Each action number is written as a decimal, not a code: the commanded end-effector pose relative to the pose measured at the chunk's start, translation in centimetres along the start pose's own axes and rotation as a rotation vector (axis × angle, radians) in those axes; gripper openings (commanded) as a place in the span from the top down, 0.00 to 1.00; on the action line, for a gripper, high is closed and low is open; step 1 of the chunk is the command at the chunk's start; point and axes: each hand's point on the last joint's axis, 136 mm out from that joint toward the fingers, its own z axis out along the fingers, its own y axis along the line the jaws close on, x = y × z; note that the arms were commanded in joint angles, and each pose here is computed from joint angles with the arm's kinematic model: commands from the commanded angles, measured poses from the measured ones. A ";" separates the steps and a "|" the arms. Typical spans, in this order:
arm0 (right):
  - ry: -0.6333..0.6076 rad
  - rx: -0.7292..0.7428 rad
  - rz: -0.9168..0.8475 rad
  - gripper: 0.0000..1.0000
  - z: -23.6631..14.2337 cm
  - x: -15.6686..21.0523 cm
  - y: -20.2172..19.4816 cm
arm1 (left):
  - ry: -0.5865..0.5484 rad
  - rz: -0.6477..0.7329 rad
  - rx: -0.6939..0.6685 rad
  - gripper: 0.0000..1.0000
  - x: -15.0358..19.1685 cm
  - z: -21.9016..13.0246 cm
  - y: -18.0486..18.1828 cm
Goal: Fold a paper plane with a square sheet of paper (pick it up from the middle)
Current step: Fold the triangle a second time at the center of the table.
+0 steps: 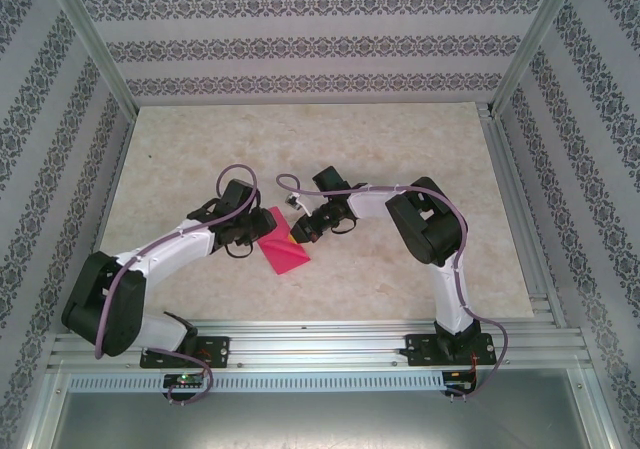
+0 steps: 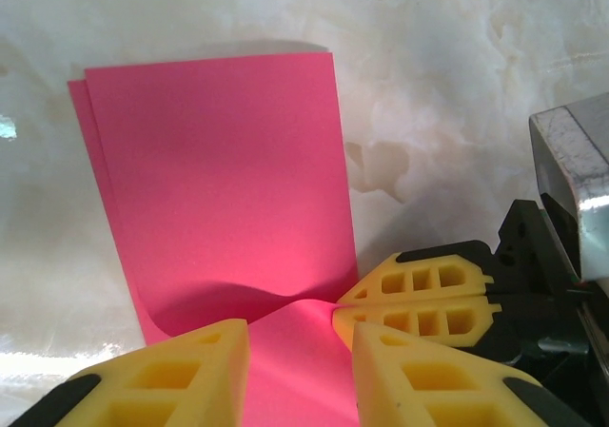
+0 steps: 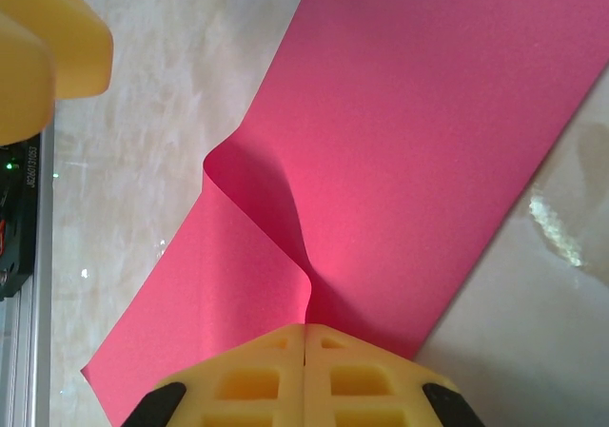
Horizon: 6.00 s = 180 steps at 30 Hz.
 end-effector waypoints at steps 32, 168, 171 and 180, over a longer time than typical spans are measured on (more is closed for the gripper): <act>0.032 -0.013 -0.029 0.95 0.8 -0.2 0.6 | 0.068 -0.074 0.124 0.70 2.4 1.9 -1.8; 0.018 0.137 0.193 0.66 -2.7 1.3 4.6 | 0.031 0.033 0.026 0.67 2.6 2.2 -0.6; -0.034 0.140 0.122 0.57 -2.7 1.5 4.7 | 0.011 0.030 0.027 0.67 2.2 2.0 -0.7; -0.113 0.175 -0.148 0.48 -2.3 2.0 6.1 | 0.031 -0.016 0.064 0.65 -0.3 3.3 -2.3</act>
